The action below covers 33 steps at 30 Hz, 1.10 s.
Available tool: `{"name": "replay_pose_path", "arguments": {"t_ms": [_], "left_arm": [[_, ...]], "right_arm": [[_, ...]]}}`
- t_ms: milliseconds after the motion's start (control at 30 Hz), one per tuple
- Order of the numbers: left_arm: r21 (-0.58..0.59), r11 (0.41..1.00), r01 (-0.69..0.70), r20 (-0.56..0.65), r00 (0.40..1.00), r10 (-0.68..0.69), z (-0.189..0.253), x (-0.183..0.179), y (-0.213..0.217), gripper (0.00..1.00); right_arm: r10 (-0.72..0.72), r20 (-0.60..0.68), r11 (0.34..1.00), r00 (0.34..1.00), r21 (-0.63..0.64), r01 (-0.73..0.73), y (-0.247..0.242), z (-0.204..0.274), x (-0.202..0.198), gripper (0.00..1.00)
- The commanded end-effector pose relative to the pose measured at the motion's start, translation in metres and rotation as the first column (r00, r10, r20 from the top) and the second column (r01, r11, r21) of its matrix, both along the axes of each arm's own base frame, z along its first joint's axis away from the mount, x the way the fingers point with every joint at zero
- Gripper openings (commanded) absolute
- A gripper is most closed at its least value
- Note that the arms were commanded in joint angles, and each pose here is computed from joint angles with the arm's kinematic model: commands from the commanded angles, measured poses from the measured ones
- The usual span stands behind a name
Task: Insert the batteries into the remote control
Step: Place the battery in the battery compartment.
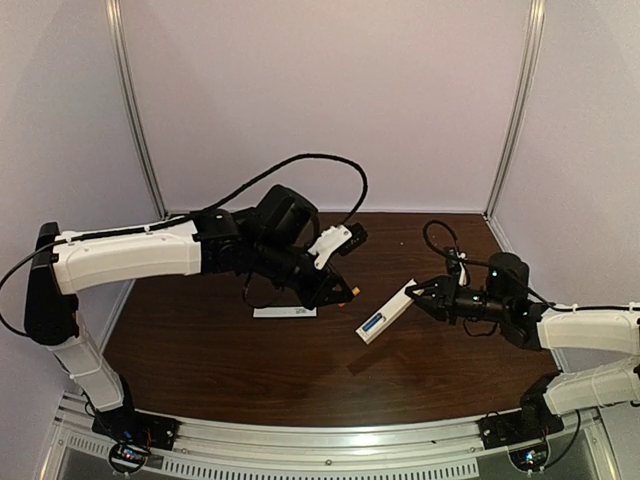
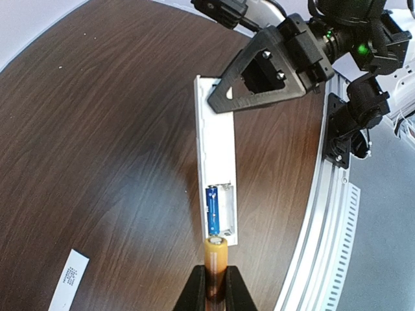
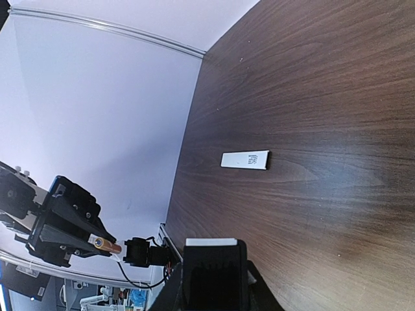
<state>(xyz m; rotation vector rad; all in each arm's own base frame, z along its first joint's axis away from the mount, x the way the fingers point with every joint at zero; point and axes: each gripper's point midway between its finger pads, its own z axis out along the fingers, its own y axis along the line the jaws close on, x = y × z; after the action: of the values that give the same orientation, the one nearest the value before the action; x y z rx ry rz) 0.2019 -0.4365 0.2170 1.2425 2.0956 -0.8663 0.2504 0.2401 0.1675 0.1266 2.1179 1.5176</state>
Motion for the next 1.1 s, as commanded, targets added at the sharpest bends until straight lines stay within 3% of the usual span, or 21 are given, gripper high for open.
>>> {"name": "replay_pose_path", "arguments": {"t_ms": [0,233,1067], "left_arm": [[0.025,0.996,-0.085,0.018,0.996,0.084,-0.001,0.011,-0.001,0.0],[0.051,0.989,-0.139,0.053,0.989,0.136,-0.005,0.02,0.005,0.0],[0.198,0.978,-0.068,0.009,0.998,0.067,-0.04,0.001,-0.005,0.0]], "right_arm": [[-0.017,0.079,0.998,0.997,0.055,0.013,0.007,0.026,0.01,0.0],[-0.002,0.09,0.998,0.996,0.055,-0.003,0.013,0.029,0.011,0.0],[0.015,0.076,0.996,0.997,0.085,-0.021,0.035,0.025,0.006,0.0]]}}
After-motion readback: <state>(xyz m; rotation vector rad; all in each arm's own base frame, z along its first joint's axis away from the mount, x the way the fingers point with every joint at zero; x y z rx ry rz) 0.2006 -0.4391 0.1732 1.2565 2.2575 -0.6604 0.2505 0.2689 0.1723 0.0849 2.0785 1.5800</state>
